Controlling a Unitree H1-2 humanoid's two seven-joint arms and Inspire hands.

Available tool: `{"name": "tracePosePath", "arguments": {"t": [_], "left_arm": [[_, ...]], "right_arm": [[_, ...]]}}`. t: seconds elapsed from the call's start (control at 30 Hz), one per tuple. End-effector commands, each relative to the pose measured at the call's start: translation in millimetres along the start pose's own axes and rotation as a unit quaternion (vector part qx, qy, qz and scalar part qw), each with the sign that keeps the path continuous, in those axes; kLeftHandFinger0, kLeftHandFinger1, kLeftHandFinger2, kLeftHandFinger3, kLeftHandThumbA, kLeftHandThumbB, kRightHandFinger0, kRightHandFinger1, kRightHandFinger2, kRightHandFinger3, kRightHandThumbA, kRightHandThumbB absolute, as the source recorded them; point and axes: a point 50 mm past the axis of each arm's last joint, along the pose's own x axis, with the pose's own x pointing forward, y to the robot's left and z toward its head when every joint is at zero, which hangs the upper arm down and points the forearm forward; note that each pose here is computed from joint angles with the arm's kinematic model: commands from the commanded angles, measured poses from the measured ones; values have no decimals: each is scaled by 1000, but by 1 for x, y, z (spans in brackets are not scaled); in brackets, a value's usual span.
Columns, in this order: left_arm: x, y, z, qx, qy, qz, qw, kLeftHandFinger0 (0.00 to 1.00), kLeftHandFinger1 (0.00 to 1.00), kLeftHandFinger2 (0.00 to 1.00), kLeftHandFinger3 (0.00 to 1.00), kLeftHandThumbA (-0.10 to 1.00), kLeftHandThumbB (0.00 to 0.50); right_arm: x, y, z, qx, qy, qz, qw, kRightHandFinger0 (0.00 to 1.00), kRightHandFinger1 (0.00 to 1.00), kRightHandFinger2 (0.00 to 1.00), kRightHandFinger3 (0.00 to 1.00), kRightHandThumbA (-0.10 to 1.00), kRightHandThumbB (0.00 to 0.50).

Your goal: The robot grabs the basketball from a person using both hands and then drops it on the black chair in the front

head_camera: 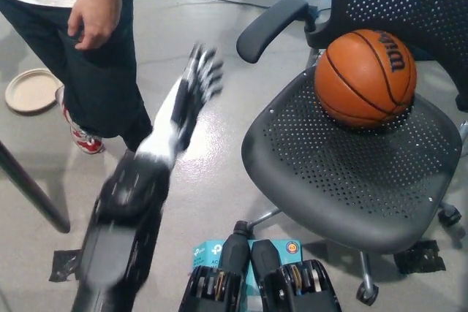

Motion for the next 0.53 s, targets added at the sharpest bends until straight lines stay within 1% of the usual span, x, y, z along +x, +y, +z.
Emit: {"name": "tracePosePath", "arguments": {"t": [0.0,0.07,0.17,0.2,0.23,0.27,0.3,0.33,0.37,0.43,0.47,0.5], "left_arm": [[-145,8,71,124,-267,-29,955,1000,1000,1000,1000,1000,241],[-163,18,55,119,-249,-5,961,1000,1000,1000,1000,1000,252],[-167,19,51,114,-243,-1,963,1000,1000,1000,1000,1000,251],[-176,27,33,112,-219,7,969,1000,1000,1000,1000,1000,230],[-181,31,23,116,-201,12,973,1000,1000,1000,1000,1000,230],[-185,35,14,122,-184,19,975,1000,1000,1000,1000,1000,243],[-186,37,9,128,-180,25,975,1000,1000,1000,1000,1000,232],[-187,42,-3,142,-170,36,974,1000,1000,1000,1000,1000,216],[-188,45,-12,143,-158,44,976,1000,1000,1000,1000,1000,219],[-189,53,-35,146,-126,58,980,1000,1000,1000,1000,1000,266],[-188,52,-36,145,-126,58,980,1000,1000,1000,1000,1000,268],[-188,57,-52,151,-114,67,980,1000,1000,1000,1000,1000,262]], "right_arm": [[-105,78,32,-31,-129,157,979,1000,1000,1000,1000,1000,238],[-118,83,13,-11,-98,153,983,1000,1000,1000,1000,1000,221],[-122,84,9,-12,-91,149,985,1000,1000,1000,1000,1000,221],[-132,84,-11,-10,-53,134,990,1000,1000,1000,1000,1000,208],[-137,82,-21,-16,-41,129,991,1000,1000,1000,1000,1000,190],[-142,81,-33,-15,-26,125,992,1000,1000,1000,1000,1000,162],[-144,80,-40,-13,-16,122,992,1000,1000,1000,1000,1000,167],[-149,79,-56,-16,5,114,993,1000,1000,1000,1000,1000,153],[-153,79,-65,3,26,107,994,1000,1000,1000,1000,1000,166],[-161,76,-87,6,55,84,995,1000,1000,1000,1000,1000,140],[-161,75,-87,5,54,84,995,1000,1000,1000,1000,1000,139],[-166,73,-100,24,76,69,994,1000,1000,1000,1000,1000,153]]}}
